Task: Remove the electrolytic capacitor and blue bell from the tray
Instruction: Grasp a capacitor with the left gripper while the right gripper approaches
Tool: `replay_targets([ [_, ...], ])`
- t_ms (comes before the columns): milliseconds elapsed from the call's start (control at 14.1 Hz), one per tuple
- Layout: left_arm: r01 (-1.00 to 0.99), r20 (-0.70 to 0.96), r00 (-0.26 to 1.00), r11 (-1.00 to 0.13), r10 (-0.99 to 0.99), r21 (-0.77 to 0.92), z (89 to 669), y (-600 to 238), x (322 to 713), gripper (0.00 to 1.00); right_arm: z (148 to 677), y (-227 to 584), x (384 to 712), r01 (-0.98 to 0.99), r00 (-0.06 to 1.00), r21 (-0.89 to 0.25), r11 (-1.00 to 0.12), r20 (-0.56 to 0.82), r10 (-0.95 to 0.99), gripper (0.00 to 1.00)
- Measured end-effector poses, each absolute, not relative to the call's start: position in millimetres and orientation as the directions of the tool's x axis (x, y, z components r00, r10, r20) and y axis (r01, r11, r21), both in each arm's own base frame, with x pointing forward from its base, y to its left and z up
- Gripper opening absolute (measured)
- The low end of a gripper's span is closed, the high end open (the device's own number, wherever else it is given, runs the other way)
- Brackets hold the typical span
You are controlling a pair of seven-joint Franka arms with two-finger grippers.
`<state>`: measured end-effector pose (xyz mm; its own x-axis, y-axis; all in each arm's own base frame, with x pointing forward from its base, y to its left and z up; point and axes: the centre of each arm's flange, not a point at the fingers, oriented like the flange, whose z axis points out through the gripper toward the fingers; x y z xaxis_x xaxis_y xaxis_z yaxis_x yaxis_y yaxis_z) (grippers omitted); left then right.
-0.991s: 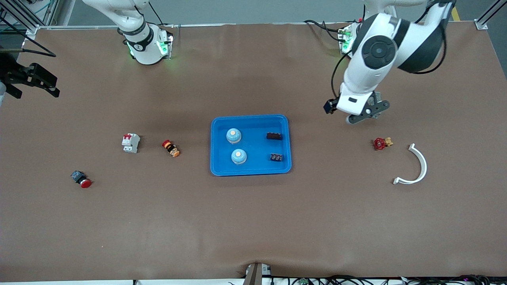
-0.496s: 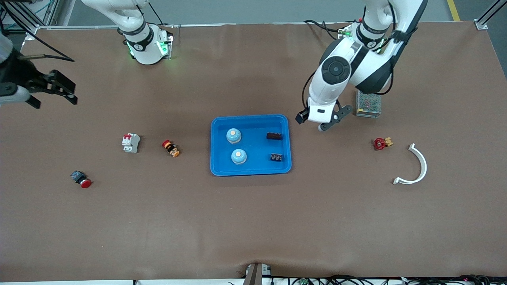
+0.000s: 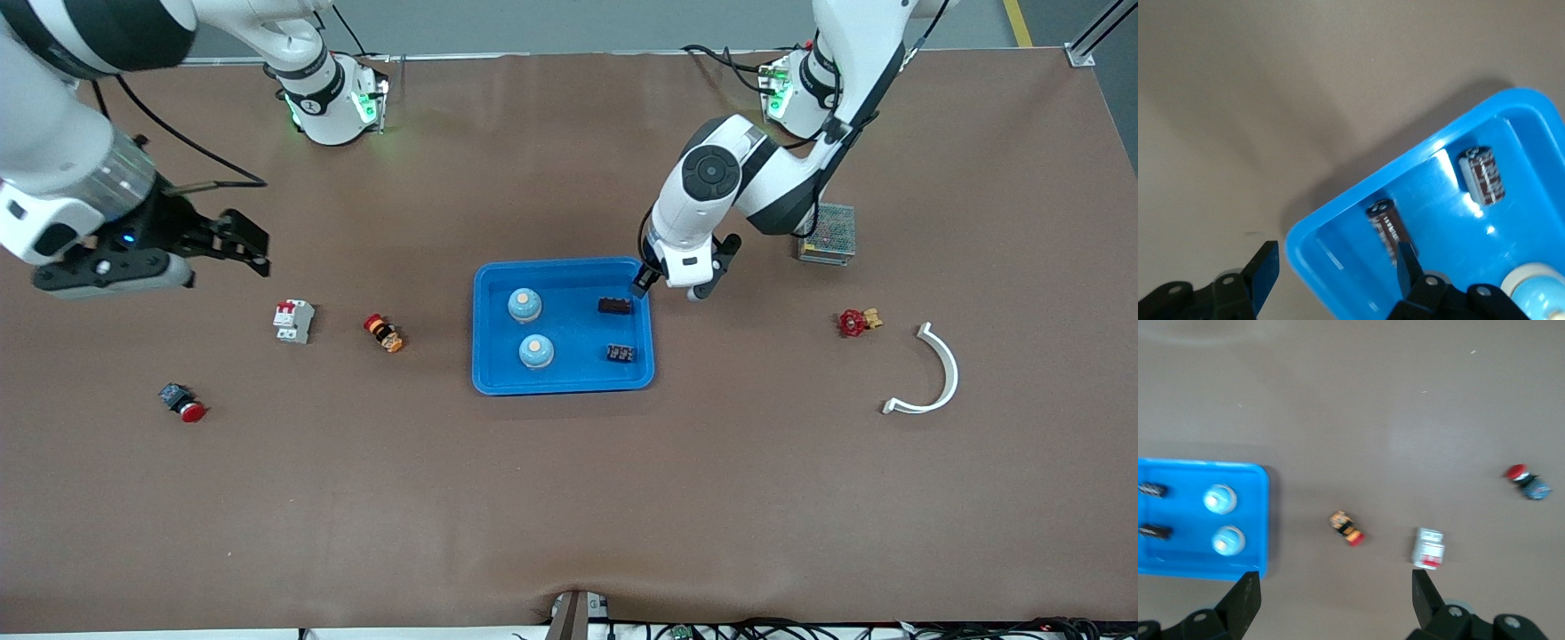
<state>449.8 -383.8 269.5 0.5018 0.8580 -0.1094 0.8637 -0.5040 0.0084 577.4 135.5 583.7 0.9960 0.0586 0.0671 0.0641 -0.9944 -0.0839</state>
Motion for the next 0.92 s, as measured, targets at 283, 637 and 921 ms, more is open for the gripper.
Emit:
replay_targets([
  [283, 0.932, -0.065, 0.364, -0.363, 0.929, 0.022, 244, -412, 466, 0.75, 541, 178, 599, 0.056, 0.995, -0.114, -0.992, 0.085, 0.046, 1.0],
  [637, 0.955, -0.084, 0.295, -0.297, 0.952, -0.011, 215, -431, 469, 0.68, 469, 217, 624, 0.083, 0.994, -0.125, -0.989, 0.08, 0.073, 1.0],
  [921, 0.968, -0.082, 0.244, -0.247, 0.966, -0.033, 205, -433, 465, 0.58, 429, 249, 627, 0.081, 0.995, -0.131, -0.988, 0.065, 0.073, 1.0],
])
